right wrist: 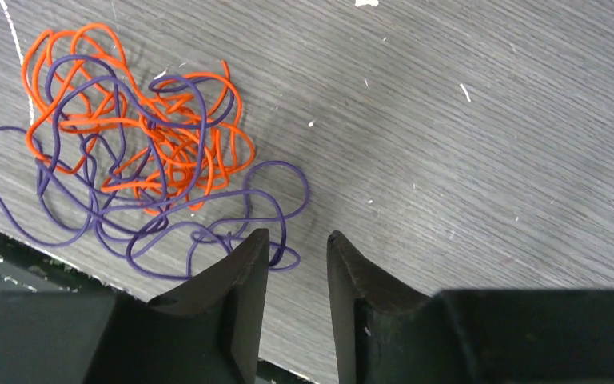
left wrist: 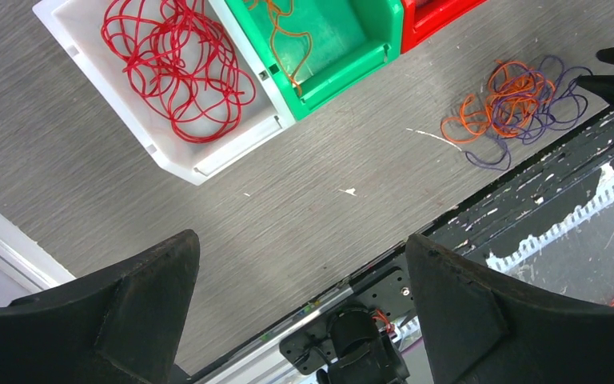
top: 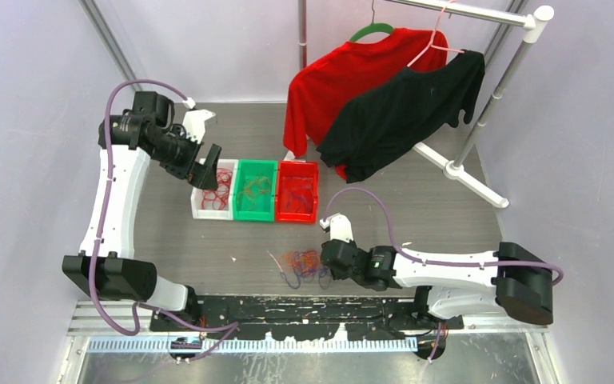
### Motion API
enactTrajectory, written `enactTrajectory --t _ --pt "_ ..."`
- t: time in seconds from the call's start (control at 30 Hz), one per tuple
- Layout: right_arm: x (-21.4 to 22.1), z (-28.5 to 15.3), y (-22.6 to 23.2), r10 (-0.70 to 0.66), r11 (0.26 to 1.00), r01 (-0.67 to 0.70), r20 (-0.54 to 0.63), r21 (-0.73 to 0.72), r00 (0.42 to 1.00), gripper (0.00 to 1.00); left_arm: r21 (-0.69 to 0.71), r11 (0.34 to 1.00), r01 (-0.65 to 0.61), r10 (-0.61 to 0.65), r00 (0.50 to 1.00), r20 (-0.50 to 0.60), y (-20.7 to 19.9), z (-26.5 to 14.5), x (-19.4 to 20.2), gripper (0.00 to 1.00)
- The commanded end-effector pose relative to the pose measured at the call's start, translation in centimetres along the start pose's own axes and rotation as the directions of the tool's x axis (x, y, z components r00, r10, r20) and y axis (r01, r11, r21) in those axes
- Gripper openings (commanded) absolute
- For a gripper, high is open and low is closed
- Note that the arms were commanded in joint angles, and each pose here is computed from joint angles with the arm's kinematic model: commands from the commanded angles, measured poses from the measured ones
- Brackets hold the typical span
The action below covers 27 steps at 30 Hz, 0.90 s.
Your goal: Untangle the cables
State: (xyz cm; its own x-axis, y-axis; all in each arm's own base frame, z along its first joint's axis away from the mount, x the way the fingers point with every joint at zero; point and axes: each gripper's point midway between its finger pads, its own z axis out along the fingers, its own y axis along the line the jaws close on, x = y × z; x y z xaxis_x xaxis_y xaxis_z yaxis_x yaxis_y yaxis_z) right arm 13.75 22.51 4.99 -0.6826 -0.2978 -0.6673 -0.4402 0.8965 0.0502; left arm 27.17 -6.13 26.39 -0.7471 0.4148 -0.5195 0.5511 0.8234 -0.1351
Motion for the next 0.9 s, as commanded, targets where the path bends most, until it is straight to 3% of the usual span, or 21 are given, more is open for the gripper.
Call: enactTrajectory --t 0.0,0.33,0.6,0.87 --pt "-2.3 0.7 0.7 0.03 0.999 -0.032 0.096 0.013 0.995 0.38 0.017 1.0 -0.008 0.007 0.998 0.067 -1.0 -1.4 -0.7 1.0" --pt "-4.6 -0.3 2.6 0.042 0.996 -0.031 0.146 -0.078 0.988 0.41 0.031 1.0 0.004 -0.006 0.997 0.075 -1.2 -1.3 -1.0 1.0" --pt "-4.3 -0.5 0.8 0.028 1.0 -0.025 0.148 -0.018 0.989 0.2 0.031 1.0 0.0 -0.002 0.997 0.083 -1.3 -1.5 -1.1 1.0" --pt "-3.1 0.3 1.5 0.039 0.998 -0.034 0.106 -0.048 0.994 0.37 0.029 1.0 -0.004 0.001 0.996 0.086 -1.3 -1.5 -1.2 1.0"
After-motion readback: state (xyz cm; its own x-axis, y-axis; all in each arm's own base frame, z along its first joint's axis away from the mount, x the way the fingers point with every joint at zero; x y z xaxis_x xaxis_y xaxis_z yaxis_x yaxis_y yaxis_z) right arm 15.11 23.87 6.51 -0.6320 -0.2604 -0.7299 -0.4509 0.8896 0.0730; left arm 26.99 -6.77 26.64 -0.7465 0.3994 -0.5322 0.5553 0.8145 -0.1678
